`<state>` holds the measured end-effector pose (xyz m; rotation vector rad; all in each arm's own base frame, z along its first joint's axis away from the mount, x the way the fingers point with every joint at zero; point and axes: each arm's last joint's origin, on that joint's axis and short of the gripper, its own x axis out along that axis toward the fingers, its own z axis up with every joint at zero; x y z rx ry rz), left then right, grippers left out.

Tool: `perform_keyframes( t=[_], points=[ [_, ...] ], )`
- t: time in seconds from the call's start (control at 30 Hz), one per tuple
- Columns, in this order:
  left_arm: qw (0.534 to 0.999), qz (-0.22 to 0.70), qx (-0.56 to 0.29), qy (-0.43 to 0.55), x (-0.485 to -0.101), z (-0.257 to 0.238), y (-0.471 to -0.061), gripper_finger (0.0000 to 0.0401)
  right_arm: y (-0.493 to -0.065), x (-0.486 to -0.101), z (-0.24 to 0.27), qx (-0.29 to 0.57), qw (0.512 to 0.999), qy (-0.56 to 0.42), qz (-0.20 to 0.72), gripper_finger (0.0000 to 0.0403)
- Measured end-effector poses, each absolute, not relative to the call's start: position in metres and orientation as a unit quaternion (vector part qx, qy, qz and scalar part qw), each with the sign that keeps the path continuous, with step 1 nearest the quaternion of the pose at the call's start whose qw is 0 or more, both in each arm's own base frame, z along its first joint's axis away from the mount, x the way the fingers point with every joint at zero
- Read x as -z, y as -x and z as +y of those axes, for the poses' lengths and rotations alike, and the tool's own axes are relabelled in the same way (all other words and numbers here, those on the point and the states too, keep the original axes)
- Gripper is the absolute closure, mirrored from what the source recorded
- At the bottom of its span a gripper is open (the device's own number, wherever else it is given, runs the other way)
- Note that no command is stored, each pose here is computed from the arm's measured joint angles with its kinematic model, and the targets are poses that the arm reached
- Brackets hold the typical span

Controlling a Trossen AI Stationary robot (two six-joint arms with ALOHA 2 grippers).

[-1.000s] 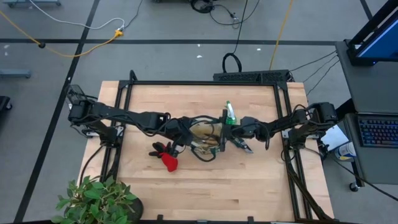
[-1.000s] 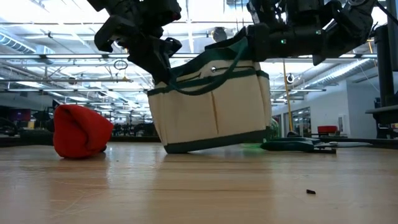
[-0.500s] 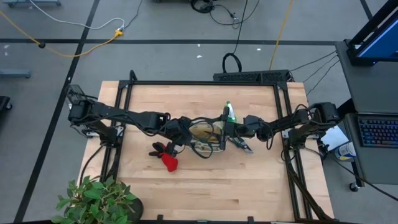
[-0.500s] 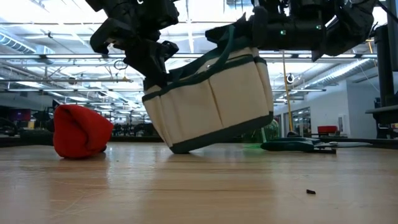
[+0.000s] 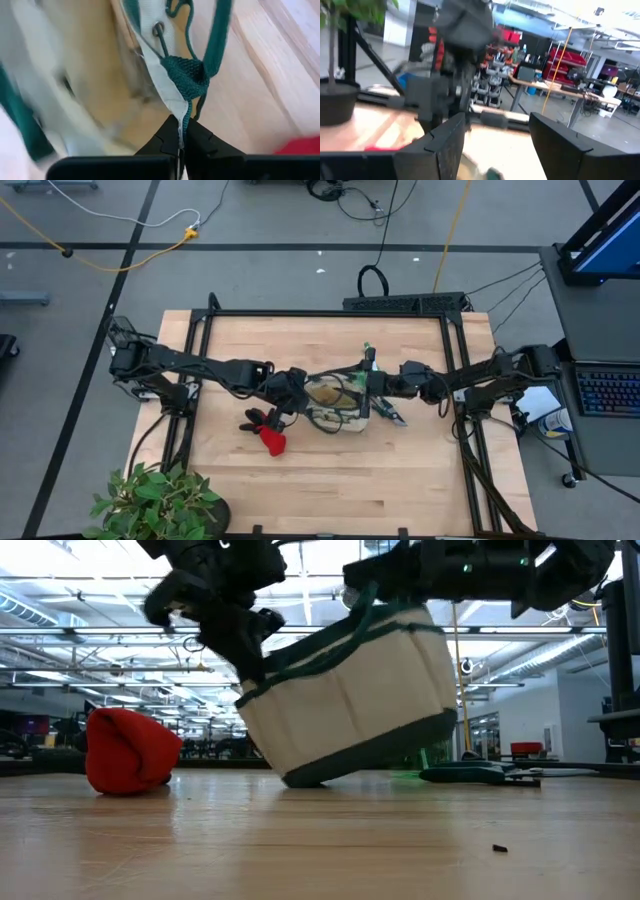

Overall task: Pick & Place Garden tools in Gardening bag
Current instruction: Adjust the light brown gardening bag

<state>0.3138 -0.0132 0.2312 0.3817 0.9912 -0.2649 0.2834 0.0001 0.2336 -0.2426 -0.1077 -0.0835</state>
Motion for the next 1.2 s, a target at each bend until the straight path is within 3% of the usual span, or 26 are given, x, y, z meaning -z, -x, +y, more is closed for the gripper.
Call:
perform_keyframes(
  t=[0.37, 0.5, 0.77, 1.0, 1.2],
  points=[
    [0.853, 0.478, 0.119, -0.17, -0.231, -0.013, -0.313, 0.0396, -0.277, -0.233, 0.0, 0.034, 0.992, 0.122, -0.003, 0.0151],
    [0.853, 0.485, 0.088, -0.172, -0.23, -0.012, -0.313, 0.0383, -0.272, -0.243, 0.0, 0.039, 0.99, 0.135, -0.027, 0.0138],
    [0.879, 0.444, 0.078, -0.158, -0.236, -0.015, -0.32, 0.0395, -0.258, -0.261, 0.0, 0.043, 0.987, 0.147, -0.041, 0.0144],
    [0.893, 0.416, 0.074, -0.155, -0.239, -0.015, -0.325, 0.0325, -0.245, -0.251, -0.005, 0.11, 0.981, 0.138, 0.076, 0.0153],
    [0.892, 0.415, 0.08, -0.16, -0.239, -0.018, -0.325, 0.0263, -0.232, -0.246, -0.011, 0.22, 0.959, 0.111, 0.142, 0.0152]
  ],
)
